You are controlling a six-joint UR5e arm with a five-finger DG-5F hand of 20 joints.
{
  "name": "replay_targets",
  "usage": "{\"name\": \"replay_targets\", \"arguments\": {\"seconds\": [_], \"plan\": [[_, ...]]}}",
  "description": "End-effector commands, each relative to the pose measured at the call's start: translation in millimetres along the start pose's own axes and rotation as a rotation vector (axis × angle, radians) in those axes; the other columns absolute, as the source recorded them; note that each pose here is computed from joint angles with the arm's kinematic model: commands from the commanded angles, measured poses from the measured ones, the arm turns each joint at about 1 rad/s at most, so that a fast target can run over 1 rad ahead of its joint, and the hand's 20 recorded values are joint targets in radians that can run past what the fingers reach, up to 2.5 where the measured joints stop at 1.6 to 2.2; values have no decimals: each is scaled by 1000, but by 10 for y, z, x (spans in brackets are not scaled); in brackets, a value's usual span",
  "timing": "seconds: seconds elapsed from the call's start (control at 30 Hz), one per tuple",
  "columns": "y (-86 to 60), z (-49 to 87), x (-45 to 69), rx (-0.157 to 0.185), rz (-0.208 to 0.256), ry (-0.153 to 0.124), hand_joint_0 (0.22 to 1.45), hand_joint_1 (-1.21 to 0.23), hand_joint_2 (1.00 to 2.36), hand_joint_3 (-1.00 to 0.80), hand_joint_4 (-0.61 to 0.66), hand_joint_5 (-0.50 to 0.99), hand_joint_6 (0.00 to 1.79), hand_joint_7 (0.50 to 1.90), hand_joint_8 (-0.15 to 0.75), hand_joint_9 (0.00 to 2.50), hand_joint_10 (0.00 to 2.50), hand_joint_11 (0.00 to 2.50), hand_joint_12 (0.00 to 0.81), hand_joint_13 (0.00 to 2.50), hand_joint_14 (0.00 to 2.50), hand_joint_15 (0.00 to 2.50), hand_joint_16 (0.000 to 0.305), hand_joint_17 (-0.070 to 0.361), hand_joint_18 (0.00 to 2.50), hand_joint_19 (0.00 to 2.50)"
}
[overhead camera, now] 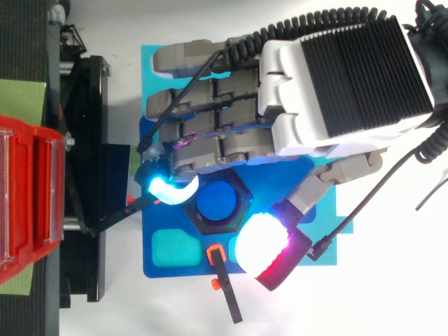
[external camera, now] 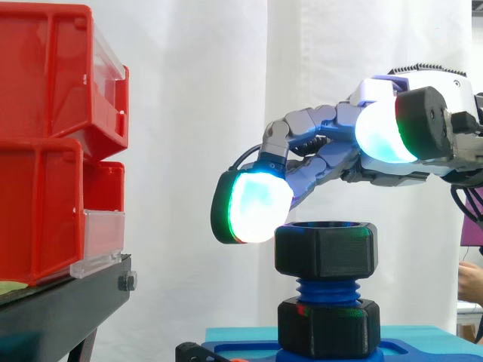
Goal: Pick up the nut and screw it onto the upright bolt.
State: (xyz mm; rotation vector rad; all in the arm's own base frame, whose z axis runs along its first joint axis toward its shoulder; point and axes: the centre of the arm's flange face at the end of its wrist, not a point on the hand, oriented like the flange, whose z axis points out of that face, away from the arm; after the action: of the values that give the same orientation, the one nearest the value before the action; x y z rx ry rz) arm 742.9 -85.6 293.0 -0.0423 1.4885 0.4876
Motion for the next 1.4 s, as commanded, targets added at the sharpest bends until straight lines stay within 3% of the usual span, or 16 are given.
{"name": "replay_targets", "arguments": {"seconds": [0.0, 0.9, 1.0, 1.17, 1.37], "plan": [[2, -2, 7, 0, 1, 3, 511, -148, 1000, -500, 229, -99, 504, 1042, 217, 615, 0, 0, 250, 492, 0, 0, 24, 54, 149, 0], [-198, -115, -59, 18, -4, 0, 539, -192, 1000, -500, 159, -22, 502, 1529, 248, 822, 0, 0, 194, 653, 0, 0, 14, 32, 295, 0], [-206, -126, -74, 13, -4, 0, 544, -202, 1000, -500, 149, -10, 520, 1513, 251, 877, 0, 0, 181, 688, 0, 0, 12, 28, 331, 0], [-284, -173, -88, 14, -7, 2, 559, -249, 1000, -500, 139, 33, 527, 1437, 247, 1217, 0, 3, 152, 860, 0, 0, 6, 14, 465, 0], [-334, -211, -117, 10, -8, 1, 565, -290, 1000, -500, 66, 56, 611, 1249, 193, 1545, 3, 101, 109, 1065, 0, 0, 3, 6, 666, 0]]}}
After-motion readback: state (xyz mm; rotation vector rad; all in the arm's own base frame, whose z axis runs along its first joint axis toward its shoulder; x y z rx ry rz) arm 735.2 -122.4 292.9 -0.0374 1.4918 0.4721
